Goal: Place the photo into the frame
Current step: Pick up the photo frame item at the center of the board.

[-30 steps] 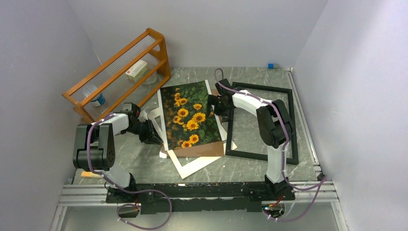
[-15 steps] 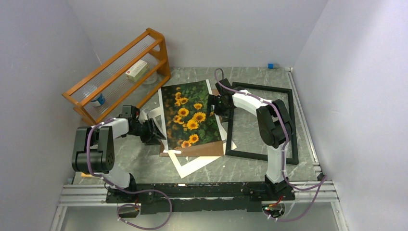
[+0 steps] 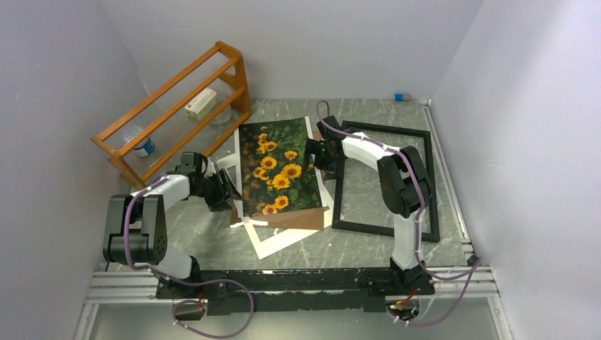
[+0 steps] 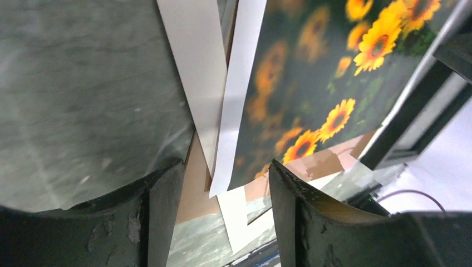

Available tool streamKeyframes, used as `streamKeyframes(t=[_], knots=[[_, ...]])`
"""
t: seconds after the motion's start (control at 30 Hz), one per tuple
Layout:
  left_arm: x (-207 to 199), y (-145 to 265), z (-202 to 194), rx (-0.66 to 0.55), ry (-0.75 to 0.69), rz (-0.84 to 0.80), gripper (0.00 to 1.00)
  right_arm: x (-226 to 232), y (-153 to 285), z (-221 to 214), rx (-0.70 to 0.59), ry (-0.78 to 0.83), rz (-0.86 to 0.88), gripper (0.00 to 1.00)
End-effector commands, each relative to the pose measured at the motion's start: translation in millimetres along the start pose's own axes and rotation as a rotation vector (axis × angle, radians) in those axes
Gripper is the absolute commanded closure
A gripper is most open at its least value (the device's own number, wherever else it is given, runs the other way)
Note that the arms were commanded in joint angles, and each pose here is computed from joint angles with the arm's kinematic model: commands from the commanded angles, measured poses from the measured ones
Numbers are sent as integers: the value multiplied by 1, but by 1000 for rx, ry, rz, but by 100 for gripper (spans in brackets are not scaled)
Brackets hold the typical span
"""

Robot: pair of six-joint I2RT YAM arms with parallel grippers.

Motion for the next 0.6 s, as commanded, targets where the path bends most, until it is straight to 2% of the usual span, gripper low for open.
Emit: streamKeyframes(t=[0.0, 0.07, 0.1, 0.17, 0.2, 0.57], knots=[[12, 27, 1, -45, 47, 228, 36, -13, -49, -62, 235, -67, -33, 8], [22, 39, -11, -23, 92, 320, 32, -14, -50, -62, 235, -76, -39, 8], [23, 41, -15, -21, 99, 323, 31, -14, -50, -62, 234, -79, -42, 8], [13, 42, -20, -23, 116, 263, 18, -15, -51, -62, 237, -82, -47, 8], [9, 43, -21, -21, 141, 243, 16, -15, -52, -62, 237, -80, -47, 8], [39, 22, -51, 36, 282, 298, 22, -18, -54, -64, 237, -74, -60, 9]])
Point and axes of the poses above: each gripper's point midway between its finger pads, its own y axis back along the fingers, its own x axis along the line the jaws close on, z = x × y, the point moved 4 cm from there along y, back along the fingers, and after that the axes turned 4 degrees about y, right-handed, at the moved point
